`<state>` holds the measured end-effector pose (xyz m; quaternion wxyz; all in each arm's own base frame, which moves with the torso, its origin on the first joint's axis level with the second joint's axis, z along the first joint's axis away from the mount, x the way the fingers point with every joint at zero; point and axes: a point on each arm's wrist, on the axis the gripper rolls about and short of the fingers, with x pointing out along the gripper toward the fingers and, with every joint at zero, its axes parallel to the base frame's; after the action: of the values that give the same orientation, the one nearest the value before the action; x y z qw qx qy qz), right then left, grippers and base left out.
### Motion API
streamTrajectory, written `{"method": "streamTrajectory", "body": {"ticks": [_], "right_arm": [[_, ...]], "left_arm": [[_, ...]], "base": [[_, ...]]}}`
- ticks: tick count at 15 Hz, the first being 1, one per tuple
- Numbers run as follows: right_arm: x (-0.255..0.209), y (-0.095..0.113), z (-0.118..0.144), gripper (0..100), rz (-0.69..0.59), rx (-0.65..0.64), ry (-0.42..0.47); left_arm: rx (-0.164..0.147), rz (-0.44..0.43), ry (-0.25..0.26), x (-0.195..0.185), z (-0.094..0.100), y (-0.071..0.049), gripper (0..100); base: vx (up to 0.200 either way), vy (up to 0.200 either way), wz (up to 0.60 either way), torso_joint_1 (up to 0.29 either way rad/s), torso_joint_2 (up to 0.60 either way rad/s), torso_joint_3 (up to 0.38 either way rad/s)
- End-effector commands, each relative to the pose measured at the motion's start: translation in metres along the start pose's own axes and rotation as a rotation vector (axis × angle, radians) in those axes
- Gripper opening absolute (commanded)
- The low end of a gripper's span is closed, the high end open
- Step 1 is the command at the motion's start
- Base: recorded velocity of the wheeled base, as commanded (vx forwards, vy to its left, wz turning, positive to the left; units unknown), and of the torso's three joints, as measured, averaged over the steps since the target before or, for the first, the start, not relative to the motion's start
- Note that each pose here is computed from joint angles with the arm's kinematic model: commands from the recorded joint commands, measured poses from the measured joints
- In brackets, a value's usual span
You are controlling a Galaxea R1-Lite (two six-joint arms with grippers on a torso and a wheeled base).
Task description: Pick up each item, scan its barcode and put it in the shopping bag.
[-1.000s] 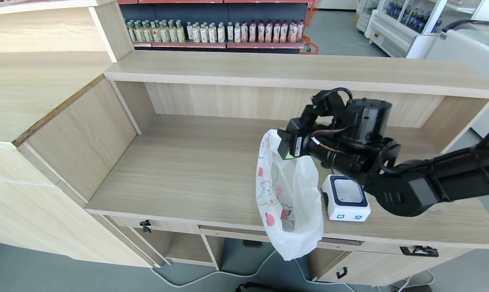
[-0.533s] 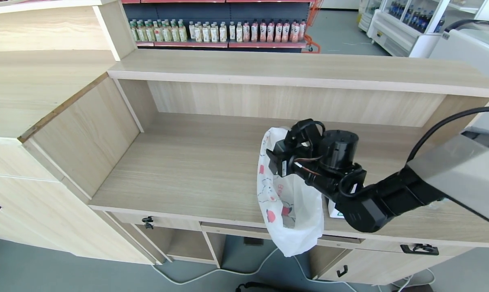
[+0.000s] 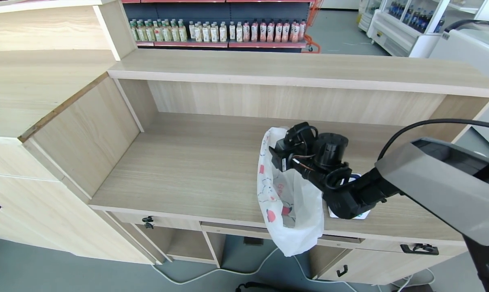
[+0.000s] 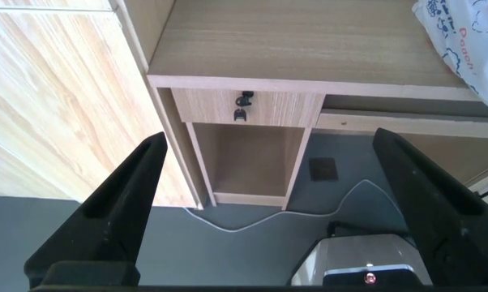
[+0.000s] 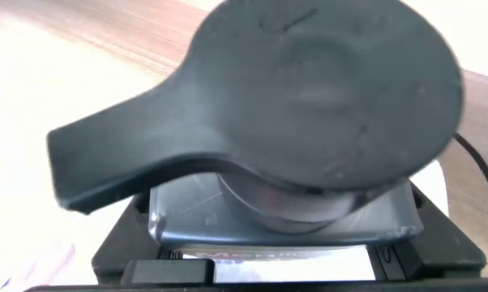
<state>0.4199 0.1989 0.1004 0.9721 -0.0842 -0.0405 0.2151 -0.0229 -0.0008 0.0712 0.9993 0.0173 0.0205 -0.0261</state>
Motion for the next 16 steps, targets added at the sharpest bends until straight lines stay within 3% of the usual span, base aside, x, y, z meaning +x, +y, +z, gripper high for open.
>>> {"method": "streamTrajectory", "body": {"ticks": [1,13,14,16], "right_arm": [[0.011,-0.004,-0.021,0,-0.011,-0.021,0.02],[0.016,0.001,-0.038,0,0.033,-0.018,0.043],[0.015,0.002,-0.04,100,0.04,-0.018,0.05],[0.015,0.001,-0.04,100,0.04,-0.015,0.051]], "left_arm": [[0.001,0.001,0.0,0.0,0.0,0.0,100],[0.003,0.001,0.0,0.0,0.0,0.0,100],[0.003,0.001,0.0,0.0,0.0,0.0,100],[0.005,0.001,0.0,0.0,0.0,0.0,100]], "base": [[0.0,0.0,0.0,0.0,0.0,0.0],[0.0,0.0,0.0,0.0,0.0,0.0],[0.0,0.0,0.0,0.0,0.0,0.0],[0.0,0.0,0.0,0.0,0.0,0.0]]}}
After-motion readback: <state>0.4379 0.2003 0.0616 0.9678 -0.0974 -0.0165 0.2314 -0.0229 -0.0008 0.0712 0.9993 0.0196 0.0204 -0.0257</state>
